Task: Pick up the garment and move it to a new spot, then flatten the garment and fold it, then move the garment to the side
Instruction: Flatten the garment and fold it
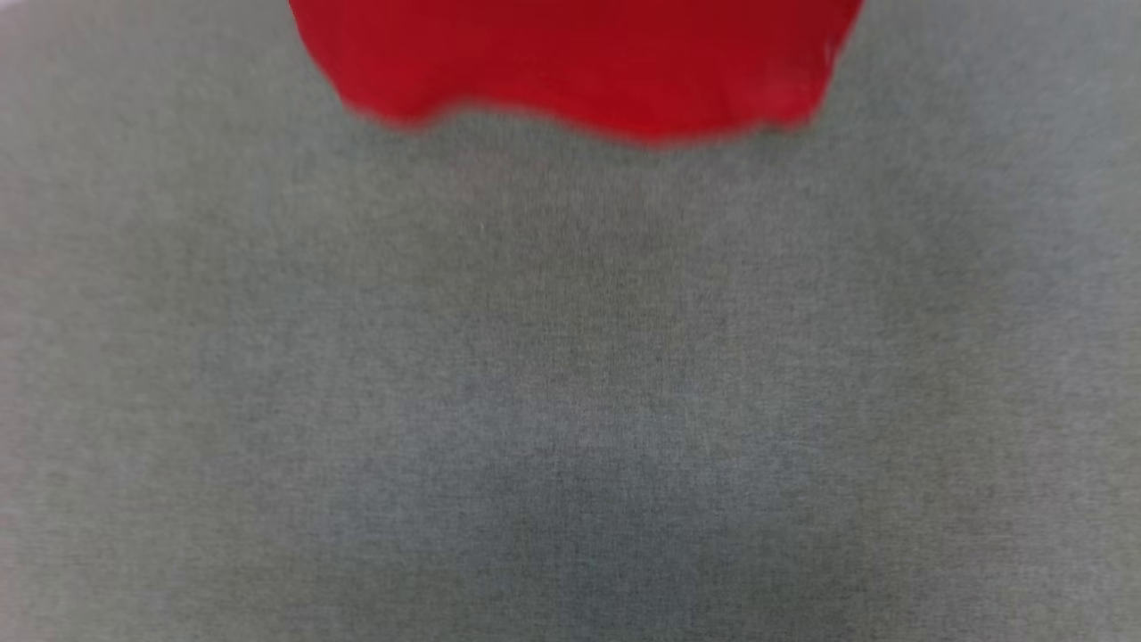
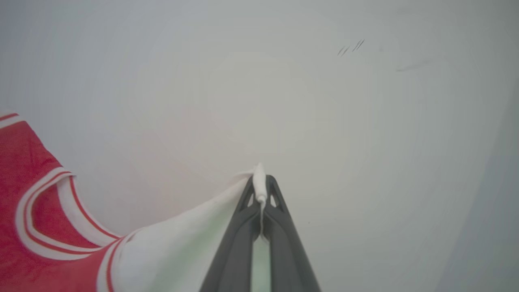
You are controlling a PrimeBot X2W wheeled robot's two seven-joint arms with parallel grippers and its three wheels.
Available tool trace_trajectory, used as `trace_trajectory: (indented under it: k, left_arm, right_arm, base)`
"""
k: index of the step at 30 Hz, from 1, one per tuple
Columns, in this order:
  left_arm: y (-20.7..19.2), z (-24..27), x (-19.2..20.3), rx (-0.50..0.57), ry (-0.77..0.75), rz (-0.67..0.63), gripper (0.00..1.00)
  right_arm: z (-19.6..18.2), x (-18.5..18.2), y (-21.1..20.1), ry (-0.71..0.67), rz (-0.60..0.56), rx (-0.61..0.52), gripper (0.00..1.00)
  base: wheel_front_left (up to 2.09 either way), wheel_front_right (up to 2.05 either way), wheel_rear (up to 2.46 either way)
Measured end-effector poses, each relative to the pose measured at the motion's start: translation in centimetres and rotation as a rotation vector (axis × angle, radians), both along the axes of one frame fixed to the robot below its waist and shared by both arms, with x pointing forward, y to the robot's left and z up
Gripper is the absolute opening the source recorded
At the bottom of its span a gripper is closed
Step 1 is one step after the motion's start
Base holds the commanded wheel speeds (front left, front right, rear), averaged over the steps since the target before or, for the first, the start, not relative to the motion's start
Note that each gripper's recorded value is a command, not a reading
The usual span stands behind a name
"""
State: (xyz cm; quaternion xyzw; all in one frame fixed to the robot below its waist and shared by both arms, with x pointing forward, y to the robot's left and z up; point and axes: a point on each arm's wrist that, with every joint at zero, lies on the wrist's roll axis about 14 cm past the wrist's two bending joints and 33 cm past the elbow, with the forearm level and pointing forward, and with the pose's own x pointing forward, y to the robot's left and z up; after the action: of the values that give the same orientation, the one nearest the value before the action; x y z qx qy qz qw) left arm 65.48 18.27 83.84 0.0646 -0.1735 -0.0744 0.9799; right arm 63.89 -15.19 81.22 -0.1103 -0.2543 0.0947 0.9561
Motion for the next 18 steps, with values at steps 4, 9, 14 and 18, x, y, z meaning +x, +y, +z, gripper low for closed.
trace_trajectory:
  k: [4, 9, 14, 18]
  left_arm:
    - [-0.8, 2.1, 0.9, -0.045, -0.203, -0.044, 0.0]
    - [-0.9, -4.7, 3.9, -0.03, -0.145, -0.069, 0.0]
    - [1.2, -13.5, 4.7, 0.017, 0.03, -0.033, 0.0]
    - [3.0, -20.0, 3.3, 0.024, 0.22, -0.001, 0.0]
  right_arm:
    - [0.4, 1.4, -0.4, -0.147, -0.032, -0.116, 0.0]
    - [-7.1, 4.6, 0.6, -0.047, -0.028, -0.23, 0.0]
    - [-15.8, 5.3, 1.7, 0.119, 0.033, -0.238, 0.0]
    - [-21.9, 3.9, 1.0, 0.3, 0.055, -0.163, 0.0]
  base:
    - [0.0, 0.0, 0.0]
    - [0.0, 0.0, 0.0]
    - [0.0, 0.0, 0.0]
    - [0.0, 0.0, 0.0]
